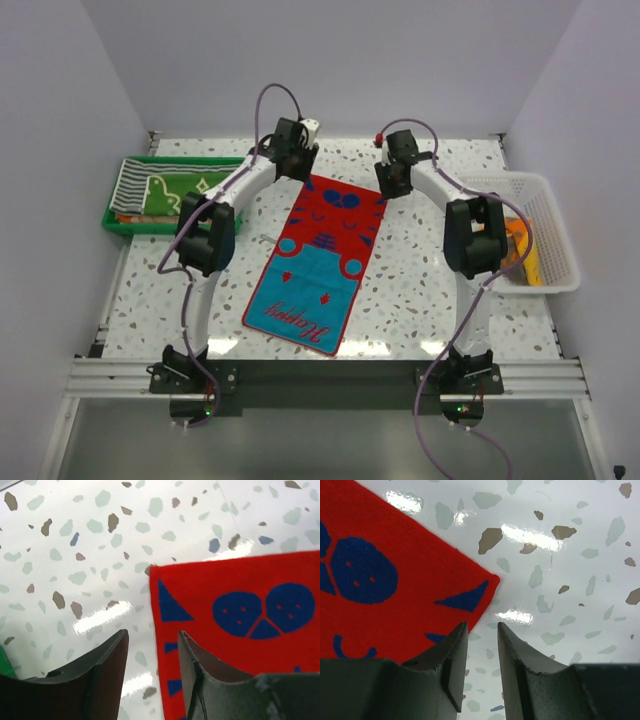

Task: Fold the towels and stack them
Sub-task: Flatten out the crumpled towel

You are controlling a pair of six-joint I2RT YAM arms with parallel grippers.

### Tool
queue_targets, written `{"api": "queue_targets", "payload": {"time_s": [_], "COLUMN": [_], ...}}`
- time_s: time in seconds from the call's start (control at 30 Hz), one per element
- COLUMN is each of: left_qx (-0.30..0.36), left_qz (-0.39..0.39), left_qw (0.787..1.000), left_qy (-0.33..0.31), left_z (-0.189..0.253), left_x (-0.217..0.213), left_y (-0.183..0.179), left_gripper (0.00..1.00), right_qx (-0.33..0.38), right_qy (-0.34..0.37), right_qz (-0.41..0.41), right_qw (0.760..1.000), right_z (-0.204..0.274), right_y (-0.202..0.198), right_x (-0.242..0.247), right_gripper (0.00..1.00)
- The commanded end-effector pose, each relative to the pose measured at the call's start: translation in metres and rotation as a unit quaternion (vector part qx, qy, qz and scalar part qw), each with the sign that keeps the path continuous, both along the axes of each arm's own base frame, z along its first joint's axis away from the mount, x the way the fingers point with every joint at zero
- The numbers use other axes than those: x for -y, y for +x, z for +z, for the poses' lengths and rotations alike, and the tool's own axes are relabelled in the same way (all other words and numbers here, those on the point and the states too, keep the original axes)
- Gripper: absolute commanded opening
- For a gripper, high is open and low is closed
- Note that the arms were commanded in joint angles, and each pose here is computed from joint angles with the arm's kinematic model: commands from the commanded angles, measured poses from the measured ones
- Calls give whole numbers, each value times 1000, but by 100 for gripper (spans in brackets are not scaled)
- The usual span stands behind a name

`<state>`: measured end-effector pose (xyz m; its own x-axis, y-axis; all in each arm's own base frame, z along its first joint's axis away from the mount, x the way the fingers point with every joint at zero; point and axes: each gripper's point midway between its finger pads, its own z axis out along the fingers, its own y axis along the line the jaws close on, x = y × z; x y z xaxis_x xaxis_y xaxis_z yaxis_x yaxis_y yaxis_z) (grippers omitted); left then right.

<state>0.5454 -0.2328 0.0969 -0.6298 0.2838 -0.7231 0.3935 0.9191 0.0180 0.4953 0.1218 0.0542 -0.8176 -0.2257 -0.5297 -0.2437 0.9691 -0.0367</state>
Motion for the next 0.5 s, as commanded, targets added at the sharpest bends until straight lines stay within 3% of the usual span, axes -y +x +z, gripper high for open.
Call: {"api": "queue_targets", "payload": {"time_s": [0.0, 0.27, 0.47], "left_qx": [47, 46, 21], "left_qz": [-4, 10, 38], "left_qw": [999, 994, 994], "left_qy": [-24, -101, -104], "left_z": [8, -21, -49], "left_x": [1, 23, 19], "left_y": [37, 54, 50], "left_gripper": [49, 53, 54], "right_qx": [40, 50, 47], "right_qy": [10, 14, 25], "right_qz": [-28, -68, -72], "right_qw": [999, 996, 996], "right_z": [15, 5, -2], "right_y": [22, 36, 38], "right_x": [-1, 1, -3], "right_gripper": [34, 34, 34]}}
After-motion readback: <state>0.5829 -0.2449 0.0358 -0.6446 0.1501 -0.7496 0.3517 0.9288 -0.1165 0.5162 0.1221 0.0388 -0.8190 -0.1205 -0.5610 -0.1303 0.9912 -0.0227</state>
